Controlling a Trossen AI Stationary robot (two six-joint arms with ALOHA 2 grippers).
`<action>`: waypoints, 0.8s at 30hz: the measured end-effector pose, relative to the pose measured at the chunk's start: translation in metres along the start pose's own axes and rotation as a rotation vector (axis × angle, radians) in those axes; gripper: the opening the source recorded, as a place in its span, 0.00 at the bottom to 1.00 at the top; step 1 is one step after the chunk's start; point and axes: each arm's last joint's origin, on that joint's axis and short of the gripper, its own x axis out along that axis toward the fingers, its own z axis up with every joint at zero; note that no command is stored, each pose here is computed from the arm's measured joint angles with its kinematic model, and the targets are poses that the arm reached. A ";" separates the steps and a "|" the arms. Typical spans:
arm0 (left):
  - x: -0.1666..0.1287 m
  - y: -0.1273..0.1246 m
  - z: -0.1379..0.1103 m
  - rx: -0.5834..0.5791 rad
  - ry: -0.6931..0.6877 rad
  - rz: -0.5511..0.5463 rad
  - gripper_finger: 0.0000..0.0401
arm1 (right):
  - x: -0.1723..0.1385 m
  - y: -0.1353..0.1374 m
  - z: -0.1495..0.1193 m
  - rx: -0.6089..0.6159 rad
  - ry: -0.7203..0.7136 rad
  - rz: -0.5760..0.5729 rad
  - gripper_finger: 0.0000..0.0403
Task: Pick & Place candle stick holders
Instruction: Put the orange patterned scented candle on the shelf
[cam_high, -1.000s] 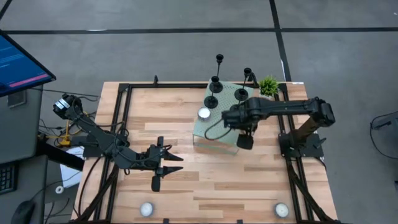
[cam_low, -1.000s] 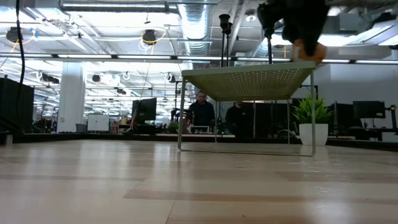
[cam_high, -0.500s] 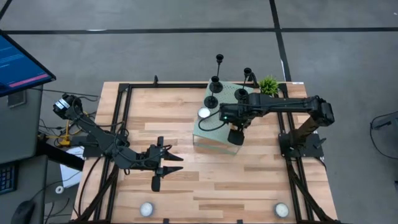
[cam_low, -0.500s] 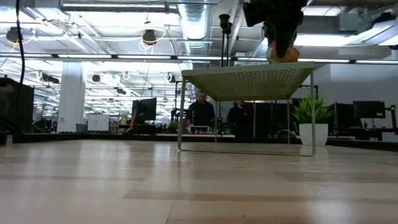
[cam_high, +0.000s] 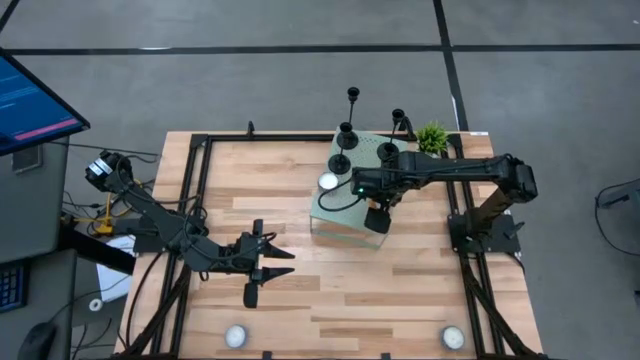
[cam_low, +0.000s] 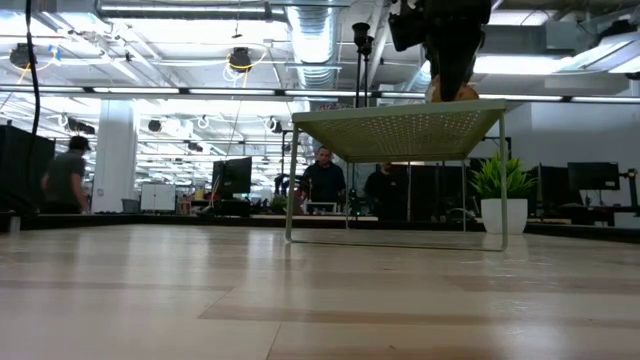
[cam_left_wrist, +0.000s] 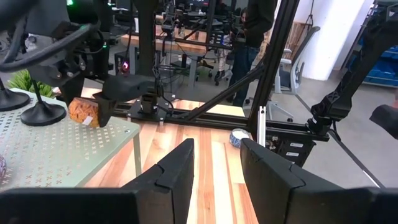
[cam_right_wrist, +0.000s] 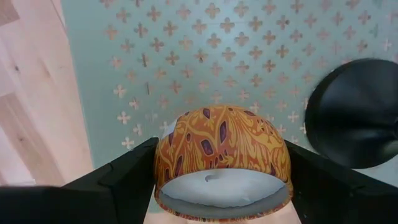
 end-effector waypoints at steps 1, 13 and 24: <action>0.000 0.000 0.000 0.000 0.000 0.000 0.33 | 0.000 0.000 0.000 0.001 0.006 0.007 0.74; 0.000 0.000 0.000 0.000 0.000 0.000 0.33 | 0.001 -0.004 0.002 0.014 0.001 0.029 0.77; 0.000 0.000 0.000 0.000 0.000 0.000 0.33 | 0.001 -0.006 0.004 0.027 -0.009 0.050 0.78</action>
